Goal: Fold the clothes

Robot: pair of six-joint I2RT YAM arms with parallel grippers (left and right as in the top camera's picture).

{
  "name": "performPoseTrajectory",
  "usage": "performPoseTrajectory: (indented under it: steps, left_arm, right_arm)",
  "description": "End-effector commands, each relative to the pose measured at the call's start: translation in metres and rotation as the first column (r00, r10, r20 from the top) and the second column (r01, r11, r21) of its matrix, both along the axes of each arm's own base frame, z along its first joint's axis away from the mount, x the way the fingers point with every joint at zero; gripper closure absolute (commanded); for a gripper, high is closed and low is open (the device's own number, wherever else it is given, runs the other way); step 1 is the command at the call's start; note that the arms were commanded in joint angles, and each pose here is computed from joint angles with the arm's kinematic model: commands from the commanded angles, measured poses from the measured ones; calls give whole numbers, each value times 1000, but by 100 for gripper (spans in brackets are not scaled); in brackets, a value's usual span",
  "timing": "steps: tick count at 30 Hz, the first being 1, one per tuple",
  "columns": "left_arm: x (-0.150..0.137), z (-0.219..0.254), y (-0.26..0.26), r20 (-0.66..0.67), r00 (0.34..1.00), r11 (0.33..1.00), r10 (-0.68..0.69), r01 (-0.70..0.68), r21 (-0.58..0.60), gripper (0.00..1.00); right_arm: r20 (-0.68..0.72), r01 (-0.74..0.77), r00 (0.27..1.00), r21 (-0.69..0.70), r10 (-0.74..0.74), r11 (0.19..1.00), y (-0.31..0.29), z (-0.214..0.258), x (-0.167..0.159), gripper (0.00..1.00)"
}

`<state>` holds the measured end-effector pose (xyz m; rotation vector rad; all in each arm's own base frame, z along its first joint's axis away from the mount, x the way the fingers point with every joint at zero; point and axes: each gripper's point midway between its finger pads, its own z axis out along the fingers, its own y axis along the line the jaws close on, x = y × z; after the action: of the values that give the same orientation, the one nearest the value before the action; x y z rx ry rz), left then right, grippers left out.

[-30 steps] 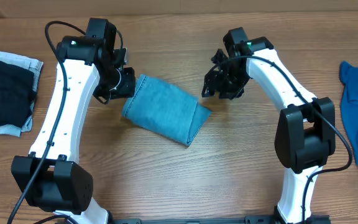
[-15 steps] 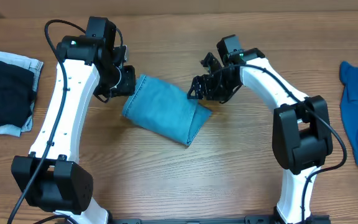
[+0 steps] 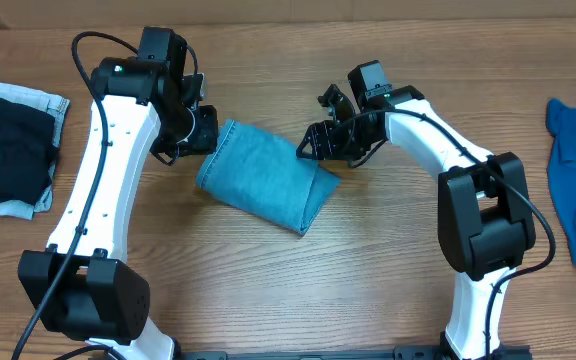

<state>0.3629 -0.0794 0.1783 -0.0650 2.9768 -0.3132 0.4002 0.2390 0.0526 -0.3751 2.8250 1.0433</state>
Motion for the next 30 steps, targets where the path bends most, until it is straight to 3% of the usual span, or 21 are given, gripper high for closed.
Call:
performPoseTrajectory:
  steps: [1,5,12,19,24,30]
  left_arm:
    - [-1,10,-5,21,1000,1000,3,-3,-15,71]
    - [-1,10,-5,22,1000,1000,3,-3,-14,71]
    - [-1,10,-5,22,1000,1000,3,-3,-14,71]
    - [-1,10,-5,21,1000,1000,3,-2,-13,71]
    - [1,10,-5,28,1000,1000,0,1,-14,71]
    - [4,11,-5,41,999,1000,0,1,-16,69]
  right_arm:
    - [-5,-22,1000,29,22,999,5,-4,-8,29]
    - [-9,-29,1000,54,29,998,7,-7,-11,32]
    - [-17,-47,999,121,50,991,16,2,-14,64]
    - [-94,-24,995,48,29,999,2,-8,-27,96]
    - [-164,-15,986,-31,10,999,-11,-9,-44,96]
    - [-91,-6,996,-57,1,998,-19,35,-49,96]
